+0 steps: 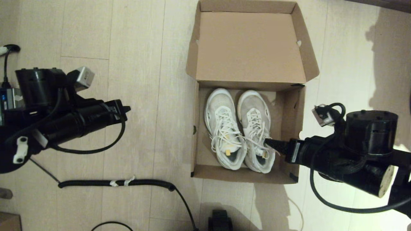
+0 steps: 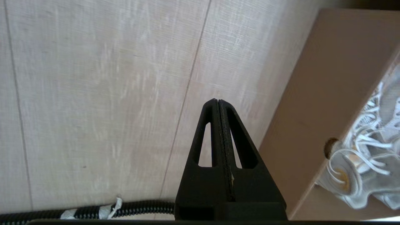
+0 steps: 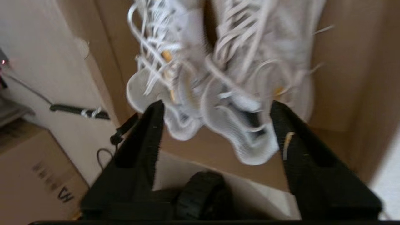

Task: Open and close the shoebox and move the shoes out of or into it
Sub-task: Put the shoes out of the shoe box

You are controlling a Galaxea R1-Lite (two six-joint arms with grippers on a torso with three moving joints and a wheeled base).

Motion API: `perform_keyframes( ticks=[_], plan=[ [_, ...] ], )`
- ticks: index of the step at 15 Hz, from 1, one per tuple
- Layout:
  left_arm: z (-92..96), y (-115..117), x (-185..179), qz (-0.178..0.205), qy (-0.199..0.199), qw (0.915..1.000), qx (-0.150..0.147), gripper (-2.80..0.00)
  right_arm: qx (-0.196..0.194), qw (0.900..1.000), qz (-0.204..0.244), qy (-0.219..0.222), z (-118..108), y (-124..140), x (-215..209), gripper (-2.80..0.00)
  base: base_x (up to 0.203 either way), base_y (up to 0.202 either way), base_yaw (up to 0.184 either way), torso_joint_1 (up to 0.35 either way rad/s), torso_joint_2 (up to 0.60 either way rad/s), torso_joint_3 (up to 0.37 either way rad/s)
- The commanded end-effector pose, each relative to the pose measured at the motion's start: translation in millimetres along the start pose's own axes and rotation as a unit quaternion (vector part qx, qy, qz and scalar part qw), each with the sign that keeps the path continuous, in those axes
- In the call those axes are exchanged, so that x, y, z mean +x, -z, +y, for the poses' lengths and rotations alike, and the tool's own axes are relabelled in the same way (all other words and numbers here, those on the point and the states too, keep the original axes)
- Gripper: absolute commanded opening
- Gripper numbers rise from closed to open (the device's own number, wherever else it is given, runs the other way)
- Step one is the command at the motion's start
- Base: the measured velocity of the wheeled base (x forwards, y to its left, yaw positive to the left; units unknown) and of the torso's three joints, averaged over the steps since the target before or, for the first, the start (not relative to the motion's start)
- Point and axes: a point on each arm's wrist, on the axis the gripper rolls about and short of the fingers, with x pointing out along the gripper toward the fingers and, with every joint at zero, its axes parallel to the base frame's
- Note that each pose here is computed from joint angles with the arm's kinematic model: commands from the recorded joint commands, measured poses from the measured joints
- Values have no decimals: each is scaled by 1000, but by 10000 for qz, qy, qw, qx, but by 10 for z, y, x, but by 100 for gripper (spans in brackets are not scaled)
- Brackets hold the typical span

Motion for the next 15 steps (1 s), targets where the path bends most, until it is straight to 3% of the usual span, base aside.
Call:
perform_keyframes(
  ticks=[1, 7, 10, 15],
  plan=[
    [13, -6, -31, -33, -18, 10000, -12, -280, -15, 9998, 176, -42, 50, 84, 91, 0, 0, 0, 0, 0, 0, 0],
    [57, 61, -44, 78, -94, 9999, -36, -280, -212, 9969, 680, -347, 267, 364, 224, 0, 0, 0, 0, 0, 0, 0],
    [56, 67, -74, 73, -92, 9999, -37, -280, -288, 9944, 999, -208, 223, 552, 344, 0, 0, 0, 0, 0, 0, 0],
    [52, 83, -117, 87, -81, 9999, -29, -280, -501, 9960, 739, 78, 113, 731, 609, 0, 0, 0, 0, 0, 0, 0]
  ],
)
